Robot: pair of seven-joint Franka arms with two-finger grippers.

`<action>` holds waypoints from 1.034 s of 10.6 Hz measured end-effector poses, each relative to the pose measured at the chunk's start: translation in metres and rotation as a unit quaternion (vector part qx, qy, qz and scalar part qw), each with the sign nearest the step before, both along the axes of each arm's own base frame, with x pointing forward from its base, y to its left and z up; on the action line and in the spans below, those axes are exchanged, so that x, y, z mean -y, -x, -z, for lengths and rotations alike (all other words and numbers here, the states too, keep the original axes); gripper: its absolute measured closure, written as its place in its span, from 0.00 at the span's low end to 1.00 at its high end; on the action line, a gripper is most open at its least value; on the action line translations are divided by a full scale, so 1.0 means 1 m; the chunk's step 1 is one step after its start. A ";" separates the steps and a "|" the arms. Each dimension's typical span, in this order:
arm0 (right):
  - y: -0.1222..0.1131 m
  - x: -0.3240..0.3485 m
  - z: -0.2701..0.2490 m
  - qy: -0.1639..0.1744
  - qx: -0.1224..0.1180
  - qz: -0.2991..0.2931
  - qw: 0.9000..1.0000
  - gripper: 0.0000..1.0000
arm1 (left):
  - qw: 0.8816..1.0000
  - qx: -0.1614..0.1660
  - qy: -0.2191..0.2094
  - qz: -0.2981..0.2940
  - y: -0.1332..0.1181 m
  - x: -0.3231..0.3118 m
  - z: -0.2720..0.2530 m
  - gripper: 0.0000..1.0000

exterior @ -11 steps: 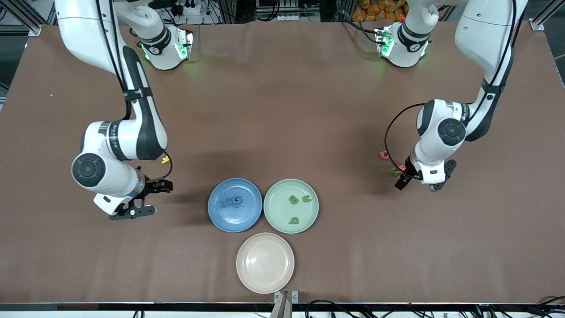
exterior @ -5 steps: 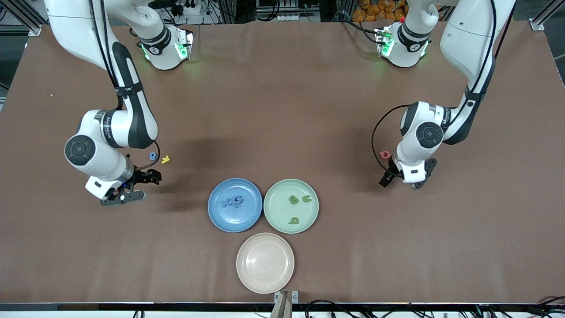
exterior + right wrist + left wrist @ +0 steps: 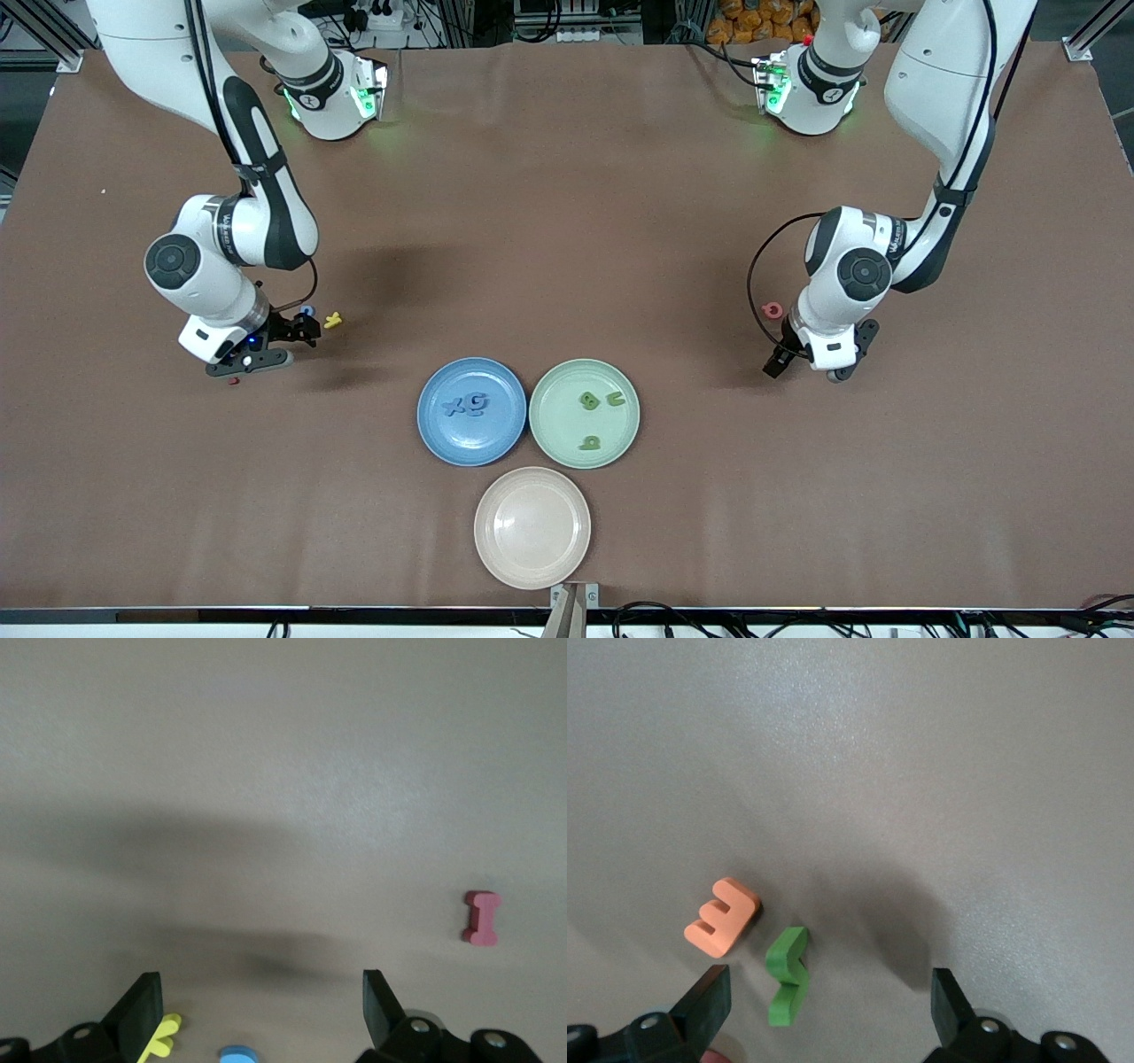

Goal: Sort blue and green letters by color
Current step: 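Grasp the green Z with the left gripper while the right gripper withdraws, then lift the green Z with the left gripper while the right gripper grasps the a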

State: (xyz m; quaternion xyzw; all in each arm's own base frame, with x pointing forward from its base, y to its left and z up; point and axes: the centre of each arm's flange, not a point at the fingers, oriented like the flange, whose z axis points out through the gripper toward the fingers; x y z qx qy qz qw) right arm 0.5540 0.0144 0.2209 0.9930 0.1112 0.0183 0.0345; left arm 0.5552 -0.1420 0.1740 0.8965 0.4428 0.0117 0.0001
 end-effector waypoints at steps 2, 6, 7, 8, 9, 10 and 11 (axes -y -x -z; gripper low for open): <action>0.015 0.012 0.007 0.000 0.001 -0.001 1.000 0.00 | 1.000 0.001 0.000 -0.001 -0.001 -0.001 0.000 0.00; 0.044 0.020 0.016 -0.004 -0.001 0.004 1.000 0.00 | 1.000 0.002 0.000 -0.004 -0.003 -0.004 -0.001 0.02; 0.052 0.022 0.021 -0.003 -0.003 0.005 1.000 0.00 | 1.000 0.002 0.000 -0.004 -0.003 -0.004 -0.002 0.04; 0.058 0.023 0.026 -0.002 -0.008 0.006 1.000 0.00 | 1.000 0.002 0.000 -0.004 -0.003 -0.004 -0.002 0.16; 0.062 0.023 0.029 -0.002 -0.012 0.007 1.000 0.00 | 1.000 0.002 0.000 -0.004 -0.003 -0.004 -0.002 0.28; 0.066 0.024 0.032 -0.002 -0.015 0.007 1.000 0.00 | 1.000 0.002 0.000 -0.004 -0.003 -0.004 -0.002 0.43; 0.068 0.024 0.033 -0.002 -0.017 0.007 1.000 0.00 | 1.000 0.004 0.000 -0.004 -0.004 -0.004 -0.003 0.57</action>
